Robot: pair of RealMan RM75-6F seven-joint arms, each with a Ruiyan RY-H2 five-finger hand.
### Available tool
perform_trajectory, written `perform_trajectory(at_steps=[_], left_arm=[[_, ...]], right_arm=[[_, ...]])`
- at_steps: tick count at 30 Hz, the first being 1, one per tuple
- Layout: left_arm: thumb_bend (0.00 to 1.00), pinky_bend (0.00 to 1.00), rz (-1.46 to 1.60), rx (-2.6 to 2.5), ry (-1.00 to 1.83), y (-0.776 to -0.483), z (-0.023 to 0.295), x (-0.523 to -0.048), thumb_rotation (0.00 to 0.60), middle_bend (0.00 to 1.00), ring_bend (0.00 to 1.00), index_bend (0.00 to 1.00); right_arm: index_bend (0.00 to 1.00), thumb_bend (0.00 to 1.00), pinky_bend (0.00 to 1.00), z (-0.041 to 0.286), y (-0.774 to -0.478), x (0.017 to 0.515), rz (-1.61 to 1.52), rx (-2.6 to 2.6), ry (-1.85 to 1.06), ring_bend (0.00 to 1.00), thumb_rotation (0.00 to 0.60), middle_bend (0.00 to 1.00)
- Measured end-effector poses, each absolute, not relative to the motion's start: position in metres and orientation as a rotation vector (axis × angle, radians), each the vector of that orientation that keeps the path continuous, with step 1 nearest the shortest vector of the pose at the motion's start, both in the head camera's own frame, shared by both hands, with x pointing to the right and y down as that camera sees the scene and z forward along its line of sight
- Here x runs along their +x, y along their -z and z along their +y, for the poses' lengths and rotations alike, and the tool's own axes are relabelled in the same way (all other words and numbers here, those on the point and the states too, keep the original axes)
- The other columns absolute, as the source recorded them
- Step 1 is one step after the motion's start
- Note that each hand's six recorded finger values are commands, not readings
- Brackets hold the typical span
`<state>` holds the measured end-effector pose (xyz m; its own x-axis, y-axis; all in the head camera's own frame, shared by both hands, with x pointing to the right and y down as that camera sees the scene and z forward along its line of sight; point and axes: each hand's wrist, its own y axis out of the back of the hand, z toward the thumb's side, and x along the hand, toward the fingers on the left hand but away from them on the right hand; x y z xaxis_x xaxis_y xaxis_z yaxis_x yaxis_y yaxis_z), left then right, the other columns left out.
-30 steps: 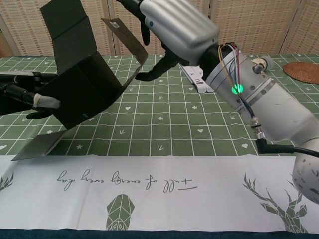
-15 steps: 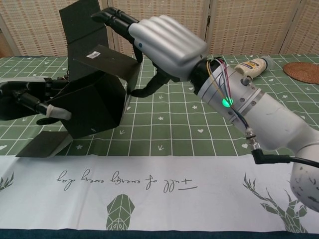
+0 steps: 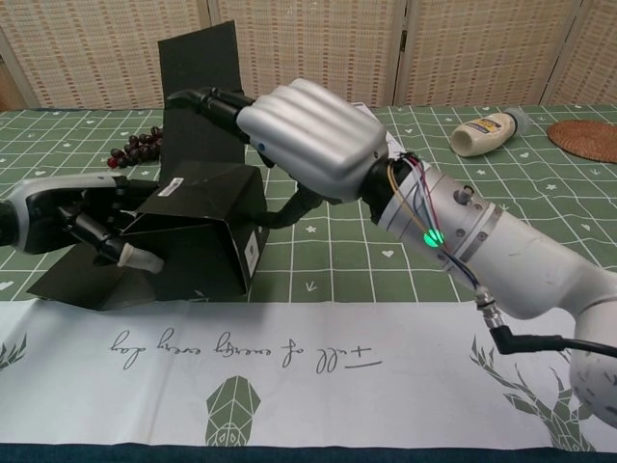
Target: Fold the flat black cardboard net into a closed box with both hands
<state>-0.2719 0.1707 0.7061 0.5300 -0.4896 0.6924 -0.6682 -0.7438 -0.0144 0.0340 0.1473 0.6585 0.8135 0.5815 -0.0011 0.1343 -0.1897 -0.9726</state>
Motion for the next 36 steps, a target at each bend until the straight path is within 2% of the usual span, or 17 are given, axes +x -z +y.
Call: perform_trajectory(at_steps=[10, 15, 23, 29, 36], left_arm=[[0.08, 0.81, -0.934, 2.62, -1.115, -0.724, 0.184, -0.258, 0.6, 0.24, 0.57, 0.24], [0.08, 0.81, -0.927, 2.652, -1.155, -0.73, 0.189, -0.255, 0.6, 0.24, 0.57, 0.24], [0.08, 0.81, -0.94, 2.688, -1.186, -0.732, 0.19, -0.253, 0.6, 0.23, 0.56, 0.23], [0.08, 0.81, -0.938, 2.683, -1.182, -0.731, 0.189, -0.253, 0.6, 0.18, 0.56, 0.18], [0.08, 0.81, -0.93, 2.681, -1.173, -0.729, 0.188, -0.251, 0.6, 0.17, 0.55, 0.15]], right_arm=[[0.0, 0.22, 0.96, 0.174, -0.685, 0.033, -0.461, -1.749, -0.455, 0.58, 0.6, 0.13], [0.0, 0.24, 0.95, 0.181, -0.692, 0.033, -0.428, -1.759, -0.442, 0.61, 0.6, 0.18], [0.17, 0.27, 0.95, 0.185, -0.695, 0.031, -0.383, -1.765, -0.422, 0.65, 0.6, 0.28], [0.19, 0.28, 0.95, 0.185, -0.694, 0.03, -0.369, -1.768, -0.414, 0.65, 0.6, 0.28], [0.19, 0.28, 0.95, 0.186, -0.694, 0.032, -0.362, -1.773, -0.414, 0.65, 0.6, 0.28]])
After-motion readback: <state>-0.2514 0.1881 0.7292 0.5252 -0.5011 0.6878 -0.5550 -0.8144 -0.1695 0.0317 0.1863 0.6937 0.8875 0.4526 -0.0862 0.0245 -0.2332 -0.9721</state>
